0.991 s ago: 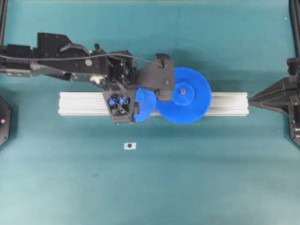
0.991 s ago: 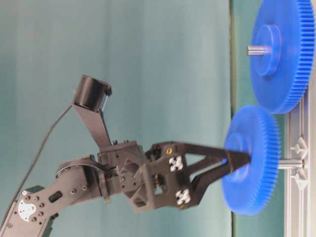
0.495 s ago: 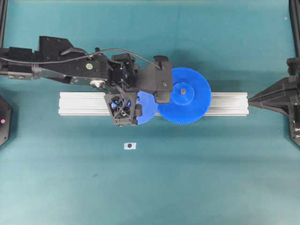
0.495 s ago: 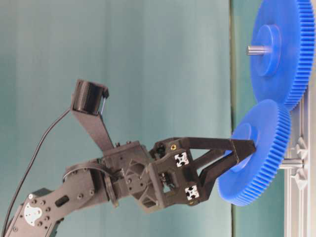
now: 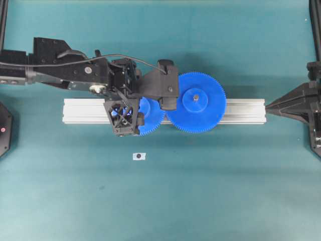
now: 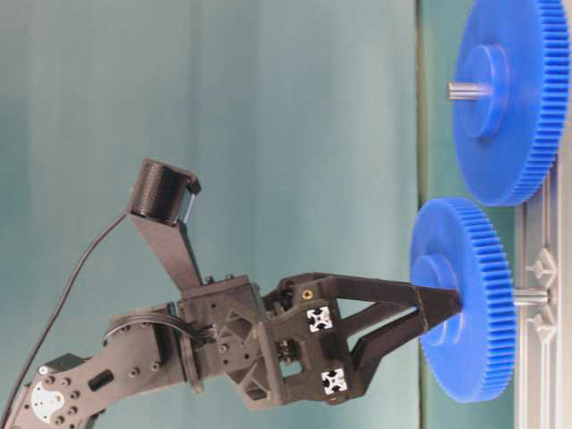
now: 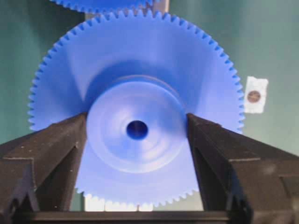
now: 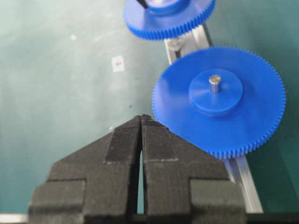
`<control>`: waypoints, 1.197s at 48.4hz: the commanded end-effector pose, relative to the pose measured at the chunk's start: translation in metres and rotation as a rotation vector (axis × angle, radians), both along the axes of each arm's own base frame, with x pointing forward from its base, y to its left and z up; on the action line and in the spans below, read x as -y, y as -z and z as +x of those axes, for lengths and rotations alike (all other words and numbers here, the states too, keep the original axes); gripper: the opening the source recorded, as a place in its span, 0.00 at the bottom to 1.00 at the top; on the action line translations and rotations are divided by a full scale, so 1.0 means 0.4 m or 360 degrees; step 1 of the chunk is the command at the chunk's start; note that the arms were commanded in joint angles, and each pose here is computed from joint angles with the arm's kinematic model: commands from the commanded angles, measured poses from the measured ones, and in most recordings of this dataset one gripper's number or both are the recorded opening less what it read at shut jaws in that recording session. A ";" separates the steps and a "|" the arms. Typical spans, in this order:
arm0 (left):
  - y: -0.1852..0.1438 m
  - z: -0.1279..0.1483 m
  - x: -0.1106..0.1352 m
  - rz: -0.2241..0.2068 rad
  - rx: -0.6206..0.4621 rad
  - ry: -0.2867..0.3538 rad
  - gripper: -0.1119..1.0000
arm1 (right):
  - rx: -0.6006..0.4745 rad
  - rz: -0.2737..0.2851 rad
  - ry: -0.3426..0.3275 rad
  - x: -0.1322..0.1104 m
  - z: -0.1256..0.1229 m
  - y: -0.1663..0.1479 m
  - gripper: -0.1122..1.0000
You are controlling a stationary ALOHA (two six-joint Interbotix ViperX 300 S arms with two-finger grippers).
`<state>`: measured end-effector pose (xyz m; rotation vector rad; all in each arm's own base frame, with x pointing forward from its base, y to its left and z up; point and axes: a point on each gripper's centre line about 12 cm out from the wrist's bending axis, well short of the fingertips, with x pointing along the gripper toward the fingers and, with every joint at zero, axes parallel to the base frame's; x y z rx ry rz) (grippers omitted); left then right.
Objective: Insert the small gear onto the shaft.
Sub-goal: 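Align the gear's bore with the shaft and lower it, meshing teeth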
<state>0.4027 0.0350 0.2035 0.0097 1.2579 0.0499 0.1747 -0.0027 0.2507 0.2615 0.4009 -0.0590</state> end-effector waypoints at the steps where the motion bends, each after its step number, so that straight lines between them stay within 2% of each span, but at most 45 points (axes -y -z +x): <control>1: -0.028 0.010 0.002 0.0010 0.0063 0.0009 0.77 | 0.0025 0.0015 0.0009 0.001 0.004 -0.011 0.11; 17: -0.024 0.037 -0.002 0.0017 0.0094 0.0019 0.77 | 0.0022 0.0015 0.0009 0.001 0.005 -0.011 0.11; 35: -0.037 0.035 -0.005 0.0019 0.0108 0.0016 0.77 | 0.0025 0.0018 0.0010 0.001 0.004 -0.011 0.11; 49: -0.050 0.048 -0.004 0.0023 0.0150 0.0021 0.88 | 0.0025 0.0015 0.0009 0.001 0.004 -0.011 0.11; 58: -0.057 0.046 -0.004 0.0024 0.0154 0.0021 0.88 | 0.0022 0.0022 0.0012 0.001 0.005 -0.011 0.11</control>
